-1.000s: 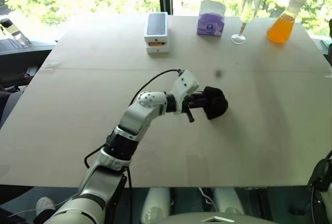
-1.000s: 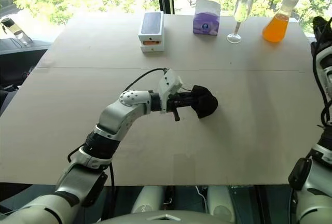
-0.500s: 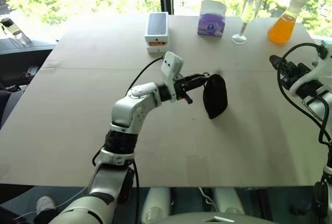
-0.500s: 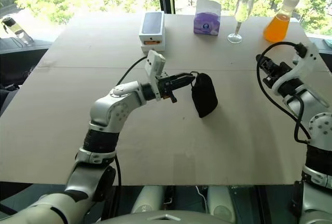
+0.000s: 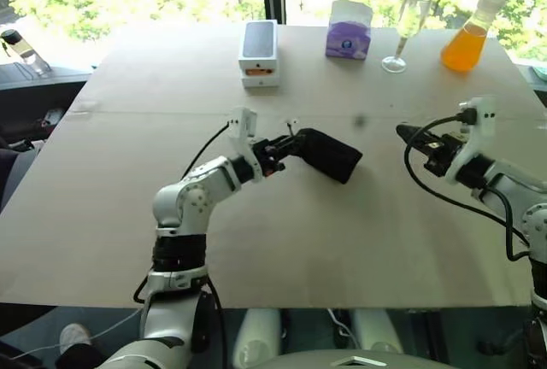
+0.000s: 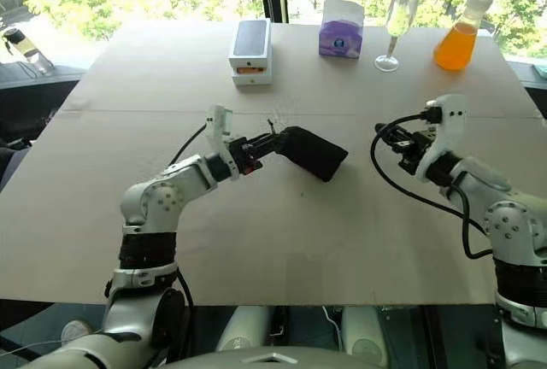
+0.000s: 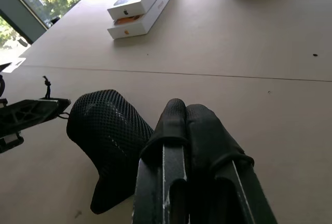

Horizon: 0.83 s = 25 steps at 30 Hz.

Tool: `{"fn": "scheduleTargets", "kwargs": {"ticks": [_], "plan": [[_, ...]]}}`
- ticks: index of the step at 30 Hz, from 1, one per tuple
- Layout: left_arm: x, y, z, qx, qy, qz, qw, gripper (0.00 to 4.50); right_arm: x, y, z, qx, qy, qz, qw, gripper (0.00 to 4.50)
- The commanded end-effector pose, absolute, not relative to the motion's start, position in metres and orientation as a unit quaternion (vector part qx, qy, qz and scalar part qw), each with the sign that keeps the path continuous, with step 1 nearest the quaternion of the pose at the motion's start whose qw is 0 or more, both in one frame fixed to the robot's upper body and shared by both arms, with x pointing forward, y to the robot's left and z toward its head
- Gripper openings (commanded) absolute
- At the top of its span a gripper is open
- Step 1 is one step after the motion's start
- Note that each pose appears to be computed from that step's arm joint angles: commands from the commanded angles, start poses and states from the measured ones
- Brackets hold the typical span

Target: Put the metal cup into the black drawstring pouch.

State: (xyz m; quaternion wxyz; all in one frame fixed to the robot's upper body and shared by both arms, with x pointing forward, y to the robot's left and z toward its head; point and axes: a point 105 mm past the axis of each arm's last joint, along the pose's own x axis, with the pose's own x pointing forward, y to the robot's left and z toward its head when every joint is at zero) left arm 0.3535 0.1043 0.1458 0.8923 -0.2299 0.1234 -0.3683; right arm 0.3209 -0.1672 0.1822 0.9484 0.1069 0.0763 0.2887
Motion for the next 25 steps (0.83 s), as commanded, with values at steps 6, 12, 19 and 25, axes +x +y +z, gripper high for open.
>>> {"fn": "scheduleTargets", "kwargs": {"ticks": [6, 12, 19, 25], "plan": [[0.293, 0.154, 0.144, -0.176, 0.113, -0.35, 0.913, 4.18, 0.292, -0.148, 0.181, -0.03, 0.053, 0.369, 0.927, 3.23], [0.269, 0.186, 0.161, -0.046, 0.027, -0.315, 0.948, 4.18, 0.274, -0.173, 0.163, -0.141, 0.034, 0.343, 0.928, 4.37], [0.245, 0.229, 0.148, 0.009, 0.033, -0.261, 0.965, 4.18, 0.237, -0.214, 0.152, -0.185, 0.028, 0.326, 0.927, 4.37], [0.236, 0.242, 0.144, -0.001, 0.029, -0.231, 0.973, 4.18, 0.232, -0.235, 0.157, -0.194, 0.02, 0.305, 0.932, 4.37]]}}
